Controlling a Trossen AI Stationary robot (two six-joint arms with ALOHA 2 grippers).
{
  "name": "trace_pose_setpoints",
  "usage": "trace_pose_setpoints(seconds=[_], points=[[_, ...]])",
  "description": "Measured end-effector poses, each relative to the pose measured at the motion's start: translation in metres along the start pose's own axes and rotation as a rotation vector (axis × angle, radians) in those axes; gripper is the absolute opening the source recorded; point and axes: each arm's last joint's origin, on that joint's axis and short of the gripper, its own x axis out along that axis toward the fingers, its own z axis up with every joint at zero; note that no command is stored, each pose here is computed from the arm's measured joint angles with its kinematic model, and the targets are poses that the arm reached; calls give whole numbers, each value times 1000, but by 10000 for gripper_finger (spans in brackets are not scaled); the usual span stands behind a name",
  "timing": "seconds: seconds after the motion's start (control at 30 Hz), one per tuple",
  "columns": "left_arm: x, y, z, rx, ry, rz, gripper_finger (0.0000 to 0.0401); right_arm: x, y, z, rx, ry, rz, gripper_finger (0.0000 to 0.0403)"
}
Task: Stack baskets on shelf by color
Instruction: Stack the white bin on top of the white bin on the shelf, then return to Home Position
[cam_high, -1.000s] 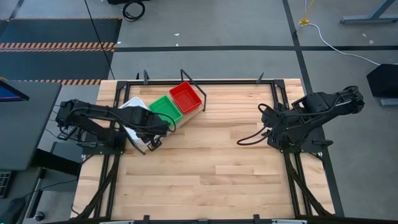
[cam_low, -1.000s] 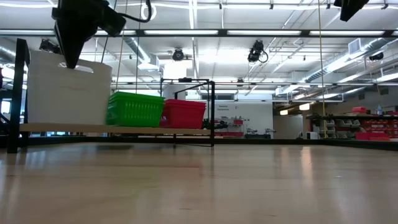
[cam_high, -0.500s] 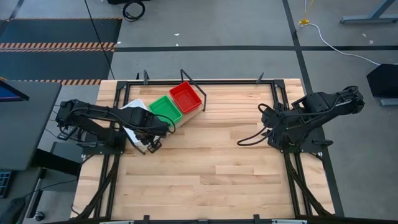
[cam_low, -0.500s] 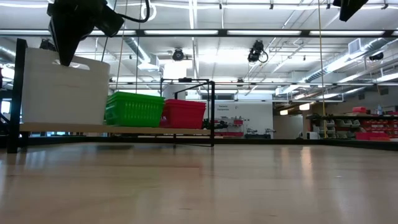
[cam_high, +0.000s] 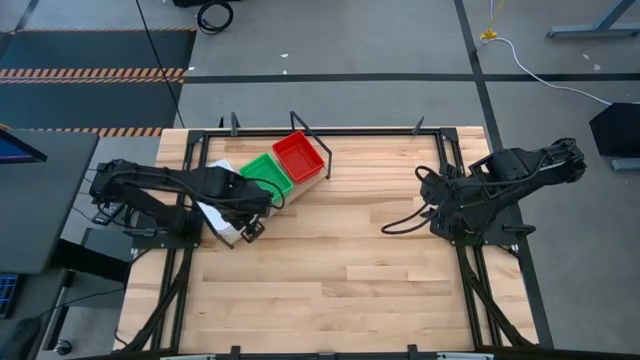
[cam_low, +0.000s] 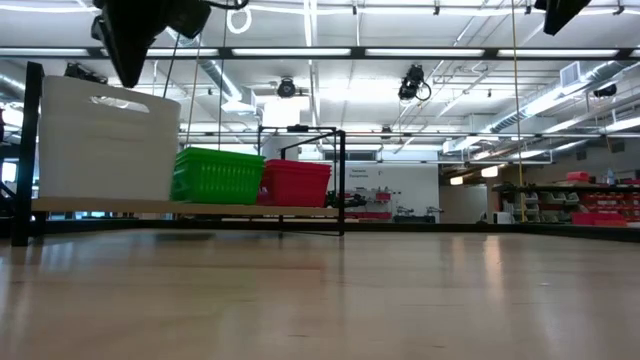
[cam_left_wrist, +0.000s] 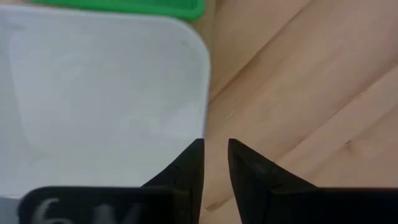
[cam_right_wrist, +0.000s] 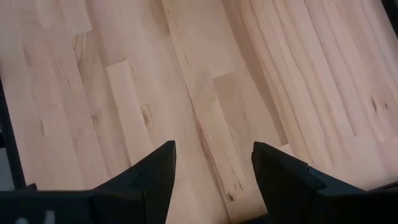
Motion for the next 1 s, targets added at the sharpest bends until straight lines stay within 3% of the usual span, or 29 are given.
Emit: trace_pose_setpoints(seconds=[0.43,0.7,1.0], points=[[-17,-1,1,-17,-35,-28,82,-3,-1,1,40,-41,18,216],[-78,1,10,7,-304,-103,66,-20,-9,0,118,-220,66,213],[-113,-23,13,199,-662,-215,40,-24,-13,-4,155,-231,67,212]])
